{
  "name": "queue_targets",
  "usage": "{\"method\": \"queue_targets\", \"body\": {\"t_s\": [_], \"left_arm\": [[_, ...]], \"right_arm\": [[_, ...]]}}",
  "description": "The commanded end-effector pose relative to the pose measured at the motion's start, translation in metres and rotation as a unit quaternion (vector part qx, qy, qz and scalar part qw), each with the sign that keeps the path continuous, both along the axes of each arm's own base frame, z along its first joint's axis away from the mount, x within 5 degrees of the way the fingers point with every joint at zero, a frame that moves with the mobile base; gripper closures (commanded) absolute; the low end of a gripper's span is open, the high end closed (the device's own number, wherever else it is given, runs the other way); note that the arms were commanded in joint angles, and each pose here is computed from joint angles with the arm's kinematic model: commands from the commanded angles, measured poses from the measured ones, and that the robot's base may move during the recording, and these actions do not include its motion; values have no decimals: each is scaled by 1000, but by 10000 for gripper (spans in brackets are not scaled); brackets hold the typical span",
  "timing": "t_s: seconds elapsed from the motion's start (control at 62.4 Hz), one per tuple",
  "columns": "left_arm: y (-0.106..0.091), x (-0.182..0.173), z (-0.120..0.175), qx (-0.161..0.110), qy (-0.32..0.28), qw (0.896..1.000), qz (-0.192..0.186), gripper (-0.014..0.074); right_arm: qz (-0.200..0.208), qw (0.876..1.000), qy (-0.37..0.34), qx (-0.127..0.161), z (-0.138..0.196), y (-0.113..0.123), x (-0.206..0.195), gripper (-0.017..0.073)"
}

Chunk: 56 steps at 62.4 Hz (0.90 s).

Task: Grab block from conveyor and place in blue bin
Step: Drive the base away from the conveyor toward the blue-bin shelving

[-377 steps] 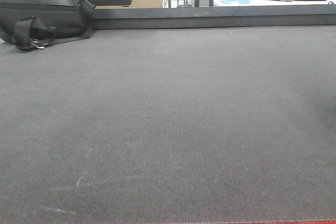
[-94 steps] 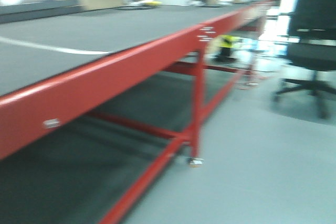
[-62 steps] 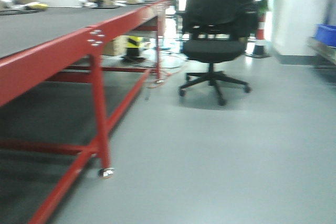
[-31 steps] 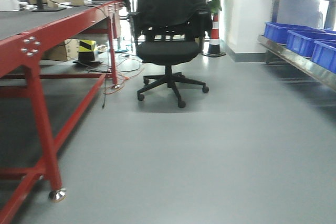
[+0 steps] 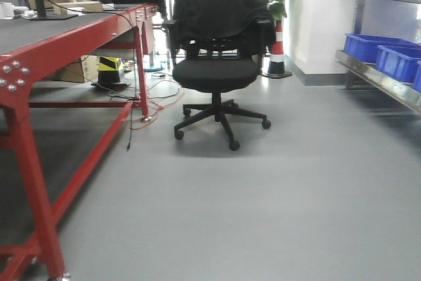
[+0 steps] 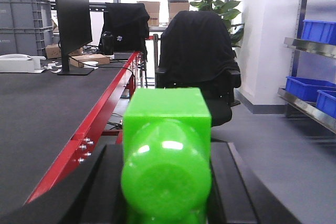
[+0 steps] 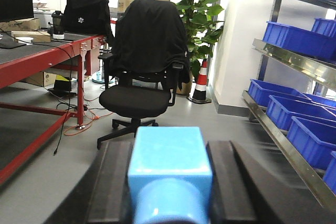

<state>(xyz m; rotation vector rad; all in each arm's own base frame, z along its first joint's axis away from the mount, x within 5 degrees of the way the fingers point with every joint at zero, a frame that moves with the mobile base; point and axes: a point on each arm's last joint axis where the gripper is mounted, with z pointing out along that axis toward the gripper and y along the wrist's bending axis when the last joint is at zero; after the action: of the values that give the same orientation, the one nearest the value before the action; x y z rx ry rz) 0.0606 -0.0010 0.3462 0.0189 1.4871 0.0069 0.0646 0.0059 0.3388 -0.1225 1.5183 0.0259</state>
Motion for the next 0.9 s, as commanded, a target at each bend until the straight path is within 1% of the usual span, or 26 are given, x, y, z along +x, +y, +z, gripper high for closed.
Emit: {"method": "queue_targets", "body": {"t_s": [0.0, 0.882], "left_arm": [[0, -1, 3, -2, -12, 1000, -4, 705], [0, -1, 3, -2, -12, 1000, -4, 705]], "right_arm": [[1, 1000, -16, -3, 4, 0, -2, 721], [1, 1000, -16, -3, 4, 0, -2, 721]]}}
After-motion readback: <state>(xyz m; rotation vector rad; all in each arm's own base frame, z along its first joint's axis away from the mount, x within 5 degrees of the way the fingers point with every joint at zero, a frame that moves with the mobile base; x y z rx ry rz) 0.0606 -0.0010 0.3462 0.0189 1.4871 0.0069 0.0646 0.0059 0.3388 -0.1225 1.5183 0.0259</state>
